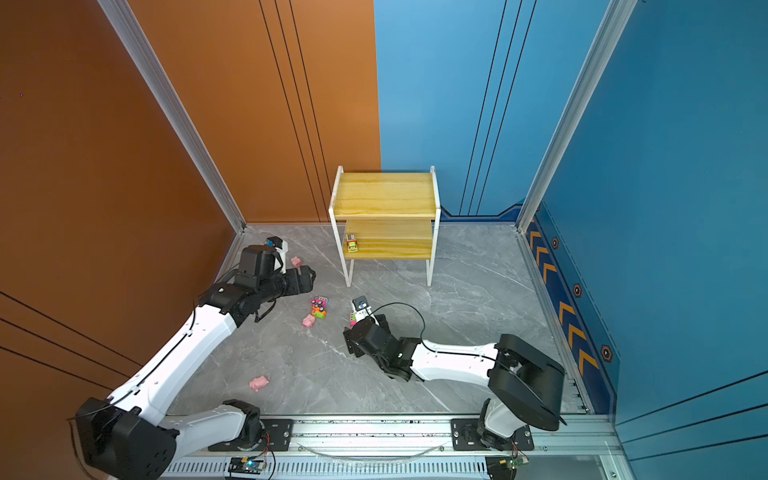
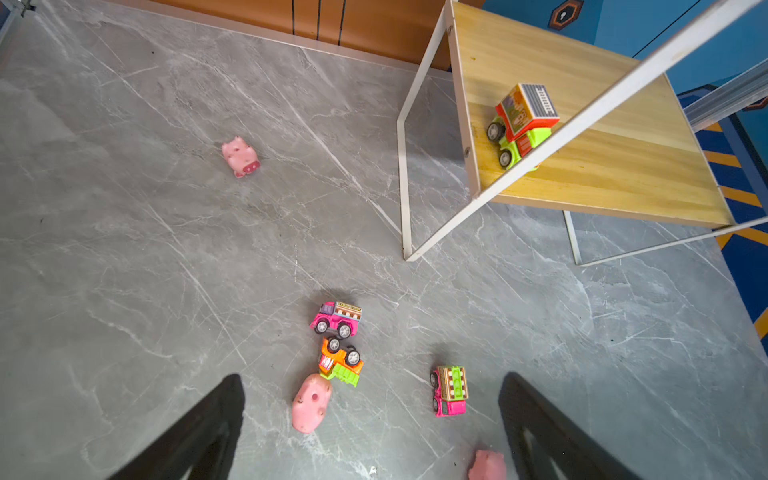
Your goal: Place and organize the plastic toys onto the shelf
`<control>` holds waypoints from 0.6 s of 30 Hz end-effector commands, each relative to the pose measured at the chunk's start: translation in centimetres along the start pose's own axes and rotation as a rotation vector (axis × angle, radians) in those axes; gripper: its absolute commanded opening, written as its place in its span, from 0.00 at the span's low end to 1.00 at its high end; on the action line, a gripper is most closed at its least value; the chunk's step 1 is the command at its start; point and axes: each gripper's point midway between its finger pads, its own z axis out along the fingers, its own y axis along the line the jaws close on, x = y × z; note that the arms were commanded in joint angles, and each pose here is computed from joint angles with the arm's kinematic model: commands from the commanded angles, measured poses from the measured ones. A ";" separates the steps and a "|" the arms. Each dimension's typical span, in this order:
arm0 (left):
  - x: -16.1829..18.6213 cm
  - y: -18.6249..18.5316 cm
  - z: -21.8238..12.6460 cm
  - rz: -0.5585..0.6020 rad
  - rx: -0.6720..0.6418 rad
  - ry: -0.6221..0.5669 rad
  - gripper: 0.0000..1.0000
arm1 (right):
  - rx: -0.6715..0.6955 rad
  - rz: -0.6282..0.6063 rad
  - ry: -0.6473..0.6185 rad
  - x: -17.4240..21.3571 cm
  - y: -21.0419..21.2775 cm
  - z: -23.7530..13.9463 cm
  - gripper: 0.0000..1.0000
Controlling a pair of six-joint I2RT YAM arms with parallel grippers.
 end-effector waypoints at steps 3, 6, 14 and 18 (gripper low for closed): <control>-0.1 0.0 -0.8 0.045 0.068 0.007 0.97 | 0.171 0.030 0.065 2.0 -0.1 2.5 0.77; -0.7 0.3 -1.2 0.005 0.099 -0.030 0.96 | 0.203 0.069 0.056 2.4 -0.1 3.7 0.76; -0.1 0.0 -1.5 -0.063 0.163 -0.046 0.94 | 0.236 0.127 0.087 2.6 -0.4 5.9 0.73; 0.1 0.1 -1.6 -0.065 0.166 -0.051 0.94 | 0.246 0.152 0.103 2.7 -0.8 6.8 0.71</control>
